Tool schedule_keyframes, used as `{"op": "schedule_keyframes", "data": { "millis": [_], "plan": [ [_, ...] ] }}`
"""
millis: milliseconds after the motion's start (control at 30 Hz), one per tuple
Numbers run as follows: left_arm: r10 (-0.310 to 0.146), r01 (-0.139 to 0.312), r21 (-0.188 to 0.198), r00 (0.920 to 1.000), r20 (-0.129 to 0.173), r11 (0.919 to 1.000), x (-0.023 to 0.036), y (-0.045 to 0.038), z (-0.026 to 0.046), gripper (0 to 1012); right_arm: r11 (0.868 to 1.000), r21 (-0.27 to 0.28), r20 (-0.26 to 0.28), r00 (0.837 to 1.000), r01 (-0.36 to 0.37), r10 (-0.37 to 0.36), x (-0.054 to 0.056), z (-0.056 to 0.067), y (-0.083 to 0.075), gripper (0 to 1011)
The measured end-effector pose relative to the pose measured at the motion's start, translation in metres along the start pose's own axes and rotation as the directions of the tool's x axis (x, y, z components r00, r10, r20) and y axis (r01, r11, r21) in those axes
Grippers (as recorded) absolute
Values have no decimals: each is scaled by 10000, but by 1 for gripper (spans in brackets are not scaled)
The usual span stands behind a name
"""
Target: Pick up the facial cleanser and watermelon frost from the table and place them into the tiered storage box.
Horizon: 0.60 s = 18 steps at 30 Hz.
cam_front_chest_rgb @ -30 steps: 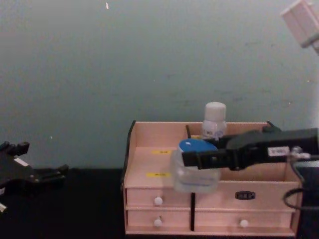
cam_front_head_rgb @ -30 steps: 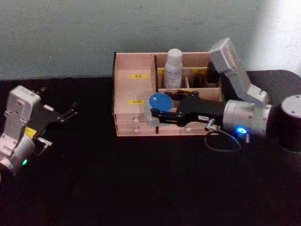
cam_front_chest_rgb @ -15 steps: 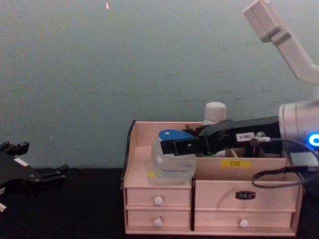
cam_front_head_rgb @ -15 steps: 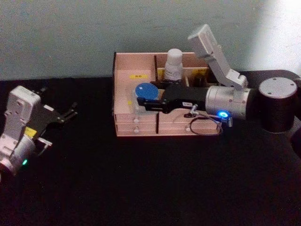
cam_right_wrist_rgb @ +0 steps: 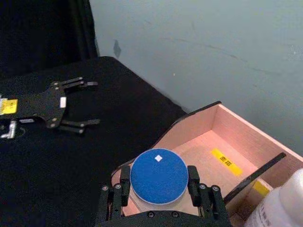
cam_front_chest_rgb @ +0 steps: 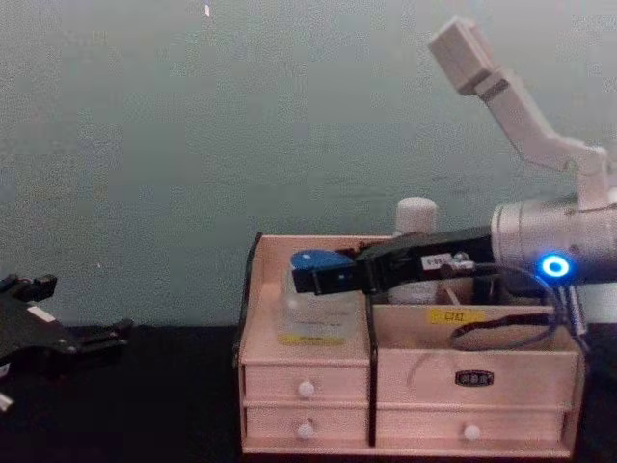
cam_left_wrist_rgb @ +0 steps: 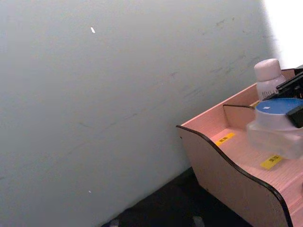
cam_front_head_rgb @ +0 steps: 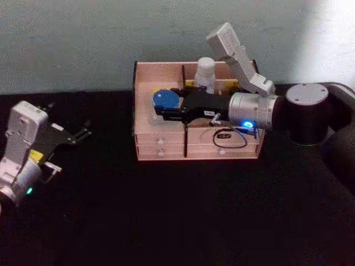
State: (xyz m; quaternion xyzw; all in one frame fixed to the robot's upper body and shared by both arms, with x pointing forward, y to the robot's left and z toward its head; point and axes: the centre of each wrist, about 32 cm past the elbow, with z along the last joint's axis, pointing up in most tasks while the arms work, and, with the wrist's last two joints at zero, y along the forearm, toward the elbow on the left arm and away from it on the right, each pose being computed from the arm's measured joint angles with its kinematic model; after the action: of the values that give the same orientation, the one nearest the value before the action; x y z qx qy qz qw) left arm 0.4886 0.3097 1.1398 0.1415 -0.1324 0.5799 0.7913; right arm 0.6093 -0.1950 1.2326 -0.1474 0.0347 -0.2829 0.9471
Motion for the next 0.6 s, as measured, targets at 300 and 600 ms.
{"op": "schedule_keyframes", "data": {
  "millis": [300, 600],
  "plan": [
    [0, 0, 0, 10000, 1, 10000, 0, 0, 0, 1001, 9996, -113, -103, 9996, 250, -251, 47, -1, 103, 724],
    [0, 0, 0, 10000, 0, 10000, 0, 0, 0, 1001, 9992, -165, -323, 9988, 360, -365, 115, 5, 196, 723]
  ]
}}
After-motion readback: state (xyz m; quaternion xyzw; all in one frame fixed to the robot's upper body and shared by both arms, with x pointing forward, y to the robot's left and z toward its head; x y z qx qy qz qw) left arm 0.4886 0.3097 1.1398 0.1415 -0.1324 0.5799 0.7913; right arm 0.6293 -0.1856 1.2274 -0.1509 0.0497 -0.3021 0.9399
